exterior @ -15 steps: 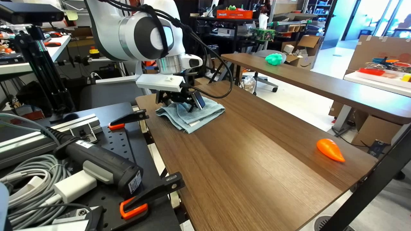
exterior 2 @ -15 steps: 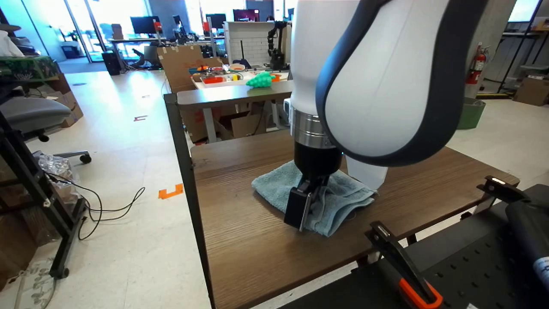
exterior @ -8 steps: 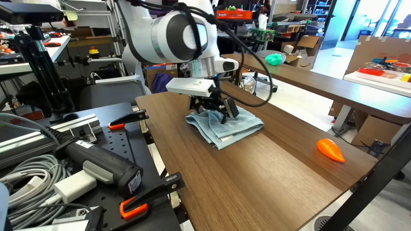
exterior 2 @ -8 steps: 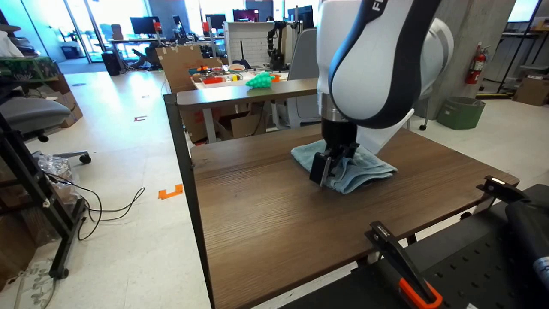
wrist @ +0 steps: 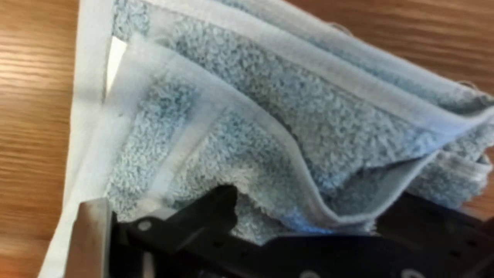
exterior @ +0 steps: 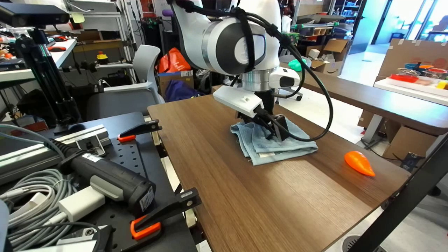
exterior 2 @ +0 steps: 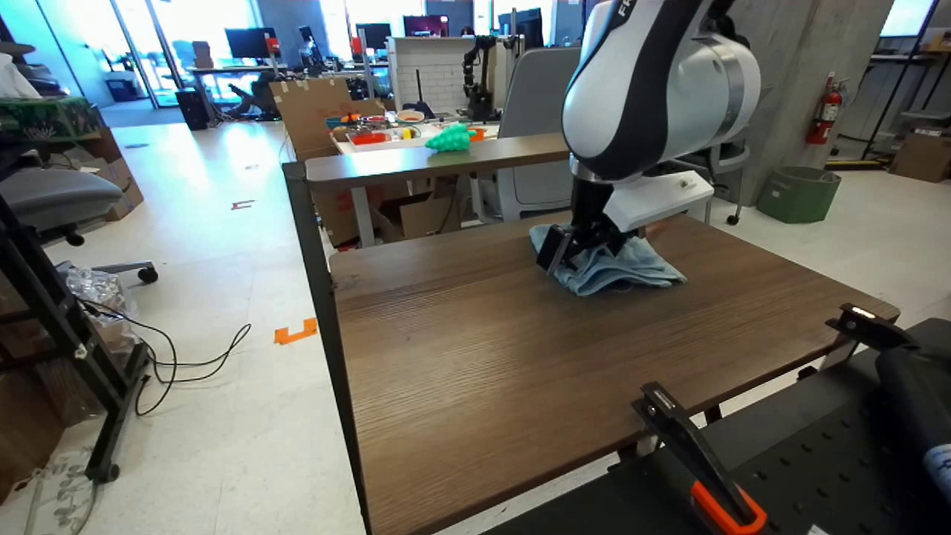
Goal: Use the blue towel to wipe the tabletop
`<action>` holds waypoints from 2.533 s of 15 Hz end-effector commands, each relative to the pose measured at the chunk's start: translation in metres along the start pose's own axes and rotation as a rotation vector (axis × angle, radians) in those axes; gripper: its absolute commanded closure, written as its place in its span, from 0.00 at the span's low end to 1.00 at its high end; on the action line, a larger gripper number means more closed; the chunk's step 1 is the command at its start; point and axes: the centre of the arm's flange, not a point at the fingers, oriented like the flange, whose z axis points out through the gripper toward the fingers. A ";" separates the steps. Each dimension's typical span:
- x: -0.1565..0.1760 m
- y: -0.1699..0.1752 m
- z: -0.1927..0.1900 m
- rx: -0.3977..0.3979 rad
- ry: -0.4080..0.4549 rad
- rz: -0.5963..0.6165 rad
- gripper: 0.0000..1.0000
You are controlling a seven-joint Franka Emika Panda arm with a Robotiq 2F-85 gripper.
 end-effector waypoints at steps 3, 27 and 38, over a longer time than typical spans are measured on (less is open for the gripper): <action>0.002 -0.045 0.010 0.141 0.016 -0.021 0.00; -0.110 -0.224 -0.015 0.123 0.212 -0.595 0.00; -0.055 -0.146 -0.062 0.028 0.035 -0.473 0.00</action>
